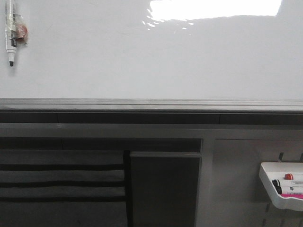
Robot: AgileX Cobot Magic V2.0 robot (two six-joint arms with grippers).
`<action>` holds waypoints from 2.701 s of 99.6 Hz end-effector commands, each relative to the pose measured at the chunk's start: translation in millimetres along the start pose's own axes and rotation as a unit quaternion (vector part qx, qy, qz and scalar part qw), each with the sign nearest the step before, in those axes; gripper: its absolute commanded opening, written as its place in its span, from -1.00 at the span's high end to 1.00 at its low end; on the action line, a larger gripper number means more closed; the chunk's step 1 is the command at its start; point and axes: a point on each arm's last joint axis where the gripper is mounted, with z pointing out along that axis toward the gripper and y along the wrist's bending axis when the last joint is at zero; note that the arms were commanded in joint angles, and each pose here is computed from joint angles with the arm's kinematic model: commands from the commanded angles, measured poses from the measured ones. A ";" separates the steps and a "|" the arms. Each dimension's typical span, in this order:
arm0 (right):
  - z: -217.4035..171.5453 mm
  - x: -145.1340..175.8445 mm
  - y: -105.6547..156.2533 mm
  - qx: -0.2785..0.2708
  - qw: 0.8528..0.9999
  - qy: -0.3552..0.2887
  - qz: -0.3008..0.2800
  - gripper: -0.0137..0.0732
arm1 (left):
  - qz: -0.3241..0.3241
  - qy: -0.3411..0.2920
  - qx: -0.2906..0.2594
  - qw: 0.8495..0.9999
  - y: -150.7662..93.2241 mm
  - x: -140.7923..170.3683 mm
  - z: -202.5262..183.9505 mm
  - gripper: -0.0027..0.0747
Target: Write number 3 on whiteboard
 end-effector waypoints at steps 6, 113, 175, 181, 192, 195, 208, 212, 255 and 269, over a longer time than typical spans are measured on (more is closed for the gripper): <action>-0.6 0.9 -0.3 -0.004 0.999 -0.033 -0.004 0.85 | -0.004 -0.046 0.000 0.999 -0.2 -5.4 -2.3 0.98; -2.9 -15.8 1.9 -0.008 0.998 -0.065 0.006 0.85 | -0.032 -0.081 0.001 0.996 0.3 -14.9 -3.6 0.98; 26.0 -139.0 20.6 -0.006 0.988 0.118 -0.102 0.85 | -0.030 0.039 -0.001 0.999 6.2 -144.7 11.5 0.98; 36.2 -136.4 20.2 -0.005 0.985 0.139 -0.102 0.85 | -0.030 0.061 -0.001 0.998 6.1 -143.5 20.8 0.98; 50.7 -129.6 19.3 -0.004 0.980 0.173 -0.101 0.85 | -0.030 0.082 0.000 0.996 5.9 -139.4 33.7 0.98; 53.5 -127.4 19.1 -0.004 0.978 0.183 -0.100 0.85 | -0.030 0.089 0.000 0.996 5.9 -138.2 37.6 0.98; 64.6 -118.5 18.6 -0.005 0.970 0.224 -0.092 0.85 | -0.032 0.121 0.001 0.992 5.4 -131.2 49.5 0.98; 67.4 -116.7 19.3 -0.008 0.970 0.230 -0.082 0.85 | -0.032 0.130 0.001 0.991 5.3 -129.2 53.4 0.98; 79.2 -107.2 20.3 -0.013 0.960 0.272 -0.060 0.03 | -0.024 0.168 0.002 0.985 4.4 -112.2 99.3 -0.13; 79.2 -107.2 20.6 -0.014 0.961 0.272 -0.057 -0.28 | -0.033 0.160 0.003 0.986 3.6 -104.7 124.0 -0.34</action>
